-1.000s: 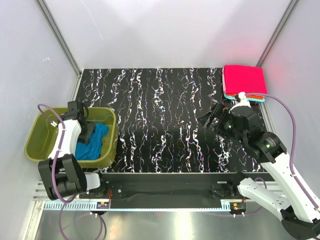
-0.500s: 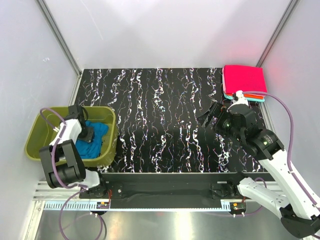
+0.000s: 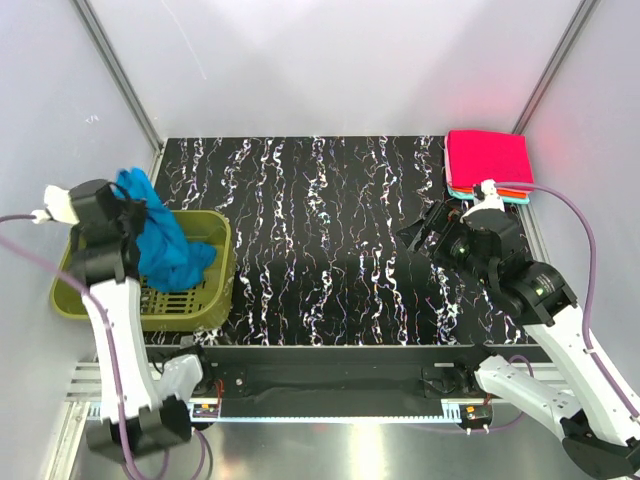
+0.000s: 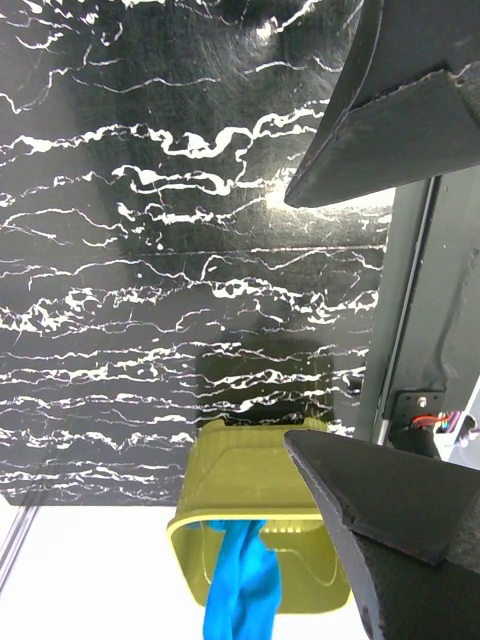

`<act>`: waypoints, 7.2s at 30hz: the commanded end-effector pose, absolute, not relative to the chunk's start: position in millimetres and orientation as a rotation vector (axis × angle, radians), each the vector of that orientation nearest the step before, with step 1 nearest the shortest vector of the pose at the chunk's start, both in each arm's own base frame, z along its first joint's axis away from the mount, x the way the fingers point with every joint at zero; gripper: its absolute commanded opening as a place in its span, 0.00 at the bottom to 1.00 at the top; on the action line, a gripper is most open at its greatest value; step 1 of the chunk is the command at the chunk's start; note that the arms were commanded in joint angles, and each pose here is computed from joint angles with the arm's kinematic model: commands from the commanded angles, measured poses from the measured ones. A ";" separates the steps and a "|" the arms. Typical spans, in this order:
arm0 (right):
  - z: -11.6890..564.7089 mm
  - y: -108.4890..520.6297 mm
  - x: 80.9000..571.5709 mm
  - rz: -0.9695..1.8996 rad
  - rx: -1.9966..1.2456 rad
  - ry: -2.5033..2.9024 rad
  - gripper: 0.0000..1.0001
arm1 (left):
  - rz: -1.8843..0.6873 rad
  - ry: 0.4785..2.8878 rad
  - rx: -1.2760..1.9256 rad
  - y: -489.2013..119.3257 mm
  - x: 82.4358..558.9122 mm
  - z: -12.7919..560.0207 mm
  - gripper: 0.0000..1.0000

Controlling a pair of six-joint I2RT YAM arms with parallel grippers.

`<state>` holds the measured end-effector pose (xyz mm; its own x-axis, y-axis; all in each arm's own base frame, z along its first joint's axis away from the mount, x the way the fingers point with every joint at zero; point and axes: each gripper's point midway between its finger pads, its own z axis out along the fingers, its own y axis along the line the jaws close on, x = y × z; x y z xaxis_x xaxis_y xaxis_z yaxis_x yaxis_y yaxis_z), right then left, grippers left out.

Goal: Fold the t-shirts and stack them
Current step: Grab the tshirt from the pile, then move the tshirt to the center of the board, then flatten the tshirt out

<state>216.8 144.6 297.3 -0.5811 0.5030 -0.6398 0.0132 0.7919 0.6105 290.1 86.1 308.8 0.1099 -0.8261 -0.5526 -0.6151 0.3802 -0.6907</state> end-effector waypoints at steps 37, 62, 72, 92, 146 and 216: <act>160.8 119.1 216.4 0.388 0.737 2.323 0.89 | -0.774 2.347 -0.156 -232.5 312.9 173.4 0.00; 30.1 55.4 318.8 0.109 1.052 2.392 0.02 | -0.662 2.392 -0.178 -221.8 317.0 187.3 0.00; 273.3 20.8 285.6 0.267 0.955 1.919 0.00 | -0.764 2.176 -0.149 -224.8 325.0 310.7 0.08; 150.4 35.6 395.3 0.105 0.930 2.237 0.00 | -0.604 2.577 -0.344 -221.1 442.4 132.6 0.13; 219.5 -82.9 320.9 -0.050 1.166 2.045 0.00 | -0.384 2.390 -0.099 -206.4 320.3 203.5 0.56; 327.1 -134.8 251.5 -0.171 1.301 1.689 0.00 | -0.947 2.274 -0.013 -315.3 411.1 250.3 0.00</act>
